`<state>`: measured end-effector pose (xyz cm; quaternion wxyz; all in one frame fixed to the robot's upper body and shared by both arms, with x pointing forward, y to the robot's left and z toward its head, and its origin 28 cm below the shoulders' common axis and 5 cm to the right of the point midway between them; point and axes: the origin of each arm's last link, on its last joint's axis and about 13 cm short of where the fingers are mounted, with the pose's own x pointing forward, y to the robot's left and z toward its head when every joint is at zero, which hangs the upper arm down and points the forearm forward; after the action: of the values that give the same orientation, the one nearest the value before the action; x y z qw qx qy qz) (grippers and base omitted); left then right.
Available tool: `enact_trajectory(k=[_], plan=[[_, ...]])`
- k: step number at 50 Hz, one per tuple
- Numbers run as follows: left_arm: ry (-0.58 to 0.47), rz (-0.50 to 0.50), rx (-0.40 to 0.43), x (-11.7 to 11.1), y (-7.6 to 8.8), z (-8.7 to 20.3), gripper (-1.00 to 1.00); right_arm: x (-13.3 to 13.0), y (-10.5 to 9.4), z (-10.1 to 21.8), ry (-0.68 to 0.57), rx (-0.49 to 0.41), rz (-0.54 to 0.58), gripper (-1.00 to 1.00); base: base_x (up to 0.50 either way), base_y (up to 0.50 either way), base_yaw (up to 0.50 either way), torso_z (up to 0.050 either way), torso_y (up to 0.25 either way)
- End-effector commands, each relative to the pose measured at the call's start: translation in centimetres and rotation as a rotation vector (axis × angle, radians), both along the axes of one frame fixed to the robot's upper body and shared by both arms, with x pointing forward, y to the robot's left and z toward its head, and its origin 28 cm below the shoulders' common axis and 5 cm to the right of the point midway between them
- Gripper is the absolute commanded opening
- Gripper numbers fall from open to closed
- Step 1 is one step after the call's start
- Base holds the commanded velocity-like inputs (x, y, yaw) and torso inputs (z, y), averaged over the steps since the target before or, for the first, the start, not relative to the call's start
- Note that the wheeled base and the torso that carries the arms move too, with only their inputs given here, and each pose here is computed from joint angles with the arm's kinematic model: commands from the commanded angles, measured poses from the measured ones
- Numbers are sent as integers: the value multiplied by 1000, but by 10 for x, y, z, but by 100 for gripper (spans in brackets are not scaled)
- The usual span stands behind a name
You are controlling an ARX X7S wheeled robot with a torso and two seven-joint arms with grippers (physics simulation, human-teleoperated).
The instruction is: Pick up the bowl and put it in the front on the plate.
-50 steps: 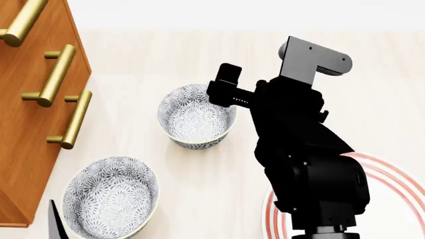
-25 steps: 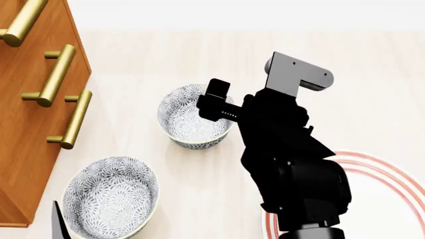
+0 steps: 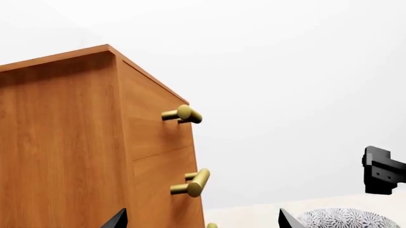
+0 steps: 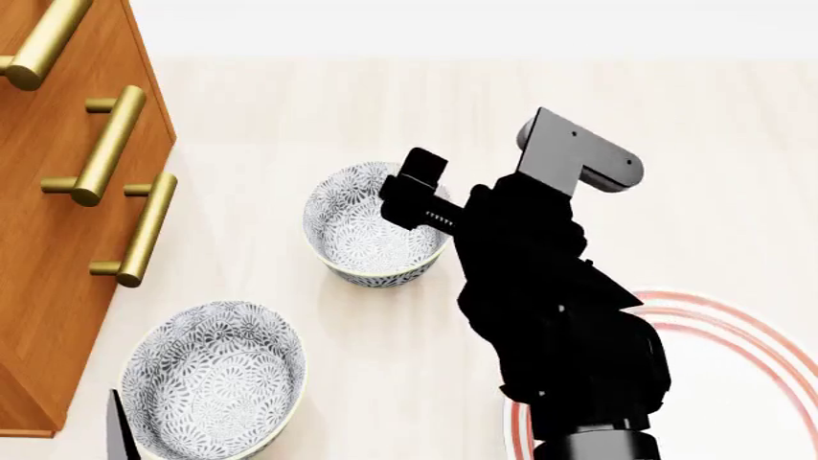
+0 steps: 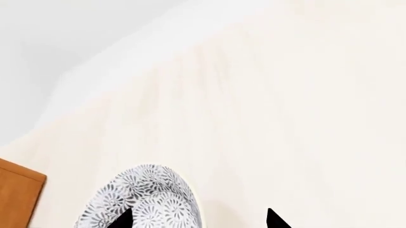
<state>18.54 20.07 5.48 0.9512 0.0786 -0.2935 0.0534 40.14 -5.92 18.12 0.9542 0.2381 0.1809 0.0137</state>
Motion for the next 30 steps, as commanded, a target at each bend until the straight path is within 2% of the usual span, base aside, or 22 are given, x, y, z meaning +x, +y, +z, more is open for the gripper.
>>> enact_trajectory(k=[1, 30], plan=[[2, -2, 6, 0, 0, 0, 100, -2, 5, -5, 20, 30, 1, 100, 0, 0, 0, 0, 0], [18, 1, -8, 2, 1, -1, 100, -4, 8, -16, 22, -24, 20, 100, 0, 0, 0, 0, 0]])
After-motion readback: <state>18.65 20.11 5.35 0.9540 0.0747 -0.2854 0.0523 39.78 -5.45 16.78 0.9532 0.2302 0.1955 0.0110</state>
